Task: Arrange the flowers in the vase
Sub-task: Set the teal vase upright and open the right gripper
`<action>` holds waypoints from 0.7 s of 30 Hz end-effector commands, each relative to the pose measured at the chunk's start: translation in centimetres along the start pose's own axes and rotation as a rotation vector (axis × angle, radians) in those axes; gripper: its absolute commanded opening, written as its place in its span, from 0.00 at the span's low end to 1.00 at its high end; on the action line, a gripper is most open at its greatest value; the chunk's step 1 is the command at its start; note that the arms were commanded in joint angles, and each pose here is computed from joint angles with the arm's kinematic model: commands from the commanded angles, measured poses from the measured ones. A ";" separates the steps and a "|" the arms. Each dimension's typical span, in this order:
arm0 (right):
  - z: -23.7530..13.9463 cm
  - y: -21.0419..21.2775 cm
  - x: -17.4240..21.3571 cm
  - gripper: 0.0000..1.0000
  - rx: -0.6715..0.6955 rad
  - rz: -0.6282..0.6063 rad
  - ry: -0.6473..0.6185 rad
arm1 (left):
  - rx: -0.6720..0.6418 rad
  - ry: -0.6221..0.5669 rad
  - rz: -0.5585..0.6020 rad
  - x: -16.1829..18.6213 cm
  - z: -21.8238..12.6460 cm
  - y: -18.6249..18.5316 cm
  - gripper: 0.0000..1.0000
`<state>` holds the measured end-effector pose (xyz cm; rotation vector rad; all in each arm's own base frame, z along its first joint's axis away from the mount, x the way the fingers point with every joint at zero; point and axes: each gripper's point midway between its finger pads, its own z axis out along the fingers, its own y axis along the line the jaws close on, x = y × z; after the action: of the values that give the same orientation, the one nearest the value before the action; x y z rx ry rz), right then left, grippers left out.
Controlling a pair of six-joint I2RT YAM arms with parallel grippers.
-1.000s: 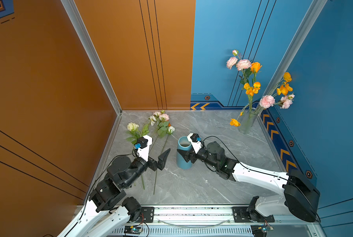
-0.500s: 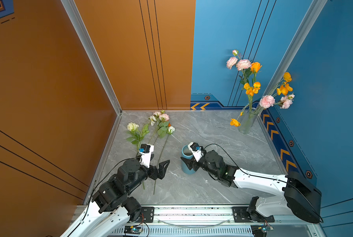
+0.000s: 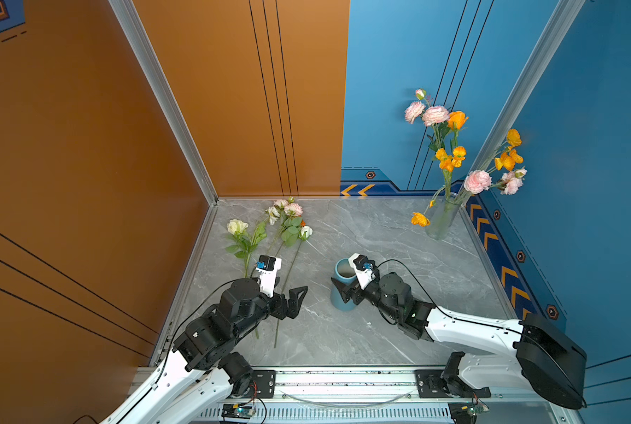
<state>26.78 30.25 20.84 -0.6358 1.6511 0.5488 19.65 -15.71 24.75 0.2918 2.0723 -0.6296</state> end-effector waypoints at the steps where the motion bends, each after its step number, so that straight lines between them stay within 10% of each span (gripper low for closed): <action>1: -0.6 -0.6 -2.6 1.00 -0.005 0.031 -0.085 | 0.040 -0.002 0.031 -1.2 -0.3 -1.3 0.98; 16: -7.5 -8.6 -10.7 1.00 0.017 0.219 -0.173 | -0.094 0.099 0.267 -3.9 2.2 -0.7 0.97; 21: -7.4 -10.4 -8.0 1.00 0.113 0.198 -0.085 | -0.125 0.125 0.292 -4.1 4.1 -0.4 0.95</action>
<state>29.31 18.45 33.34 -0.3472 1.5295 0.6107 23.94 -18.46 26.28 0.5365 2.1271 -0.3843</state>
